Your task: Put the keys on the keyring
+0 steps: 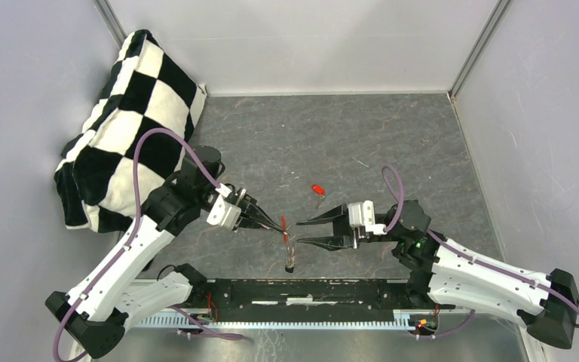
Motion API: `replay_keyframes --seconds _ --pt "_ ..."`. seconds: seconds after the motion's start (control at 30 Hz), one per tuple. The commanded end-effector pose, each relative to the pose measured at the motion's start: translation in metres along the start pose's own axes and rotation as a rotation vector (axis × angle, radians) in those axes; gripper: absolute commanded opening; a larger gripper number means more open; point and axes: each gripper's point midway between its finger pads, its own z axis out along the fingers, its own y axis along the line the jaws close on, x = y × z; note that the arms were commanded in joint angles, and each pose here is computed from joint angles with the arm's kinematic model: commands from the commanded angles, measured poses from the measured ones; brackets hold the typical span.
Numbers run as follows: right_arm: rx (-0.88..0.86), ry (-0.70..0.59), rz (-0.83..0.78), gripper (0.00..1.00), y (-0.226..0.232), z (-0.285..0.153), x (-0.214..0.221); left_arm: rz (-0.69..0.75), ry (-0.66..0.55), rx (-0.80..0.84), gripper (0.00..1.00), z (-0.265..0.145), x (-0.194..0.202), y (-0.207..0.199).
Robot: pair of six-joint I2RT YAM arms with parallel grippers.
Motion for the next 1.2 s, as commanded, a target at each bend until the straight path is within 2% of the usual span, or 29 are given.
replay_keyframes --seconds 0.0,0.2,0.37,0.57,0.8,0.97,1.17 --pt "0.005 -0.070 0.002 0.41 -0.004 0.005 -0.023 0.082 -0.005 -0.001 0.02 0.000 -0.003 0.003" --pt "0.030 -0.044 0.030 0.39 -0.009 0.007 -0.017 0.081 0.011 -0.015 0.02 -0.001 -0.001 0.004" --pt "0.097 0.019 0.037 0.48 -0.017 -0.002 -0.008 0.071 0.043 -0.042 0.02 -0.003 0.003 0.007" --pt "0.124 0.040 0.029 0.52 -0.023 -0.002 -0.009 0.047 0.135 -0.117 0.02 -0.009 0.021 0.018" --pt "0.076 0.184 0.078 0.46 -0.031 0.017 0.006 -0.028 0.294 -0.102 0.02 -0.019 0.052 0.017" --pt "0.072 0.283 0.090 0.42 -0.037 0.021 0.016 -0.033 0.323 -0.118 0.02 -0.023 0.056 0.017" --pt "0.070 0.396 0.141 0.43 -0.040 0.020 0.028 -0.032 0.328 -0.121 0.02 -0.023 0.056 0.017"
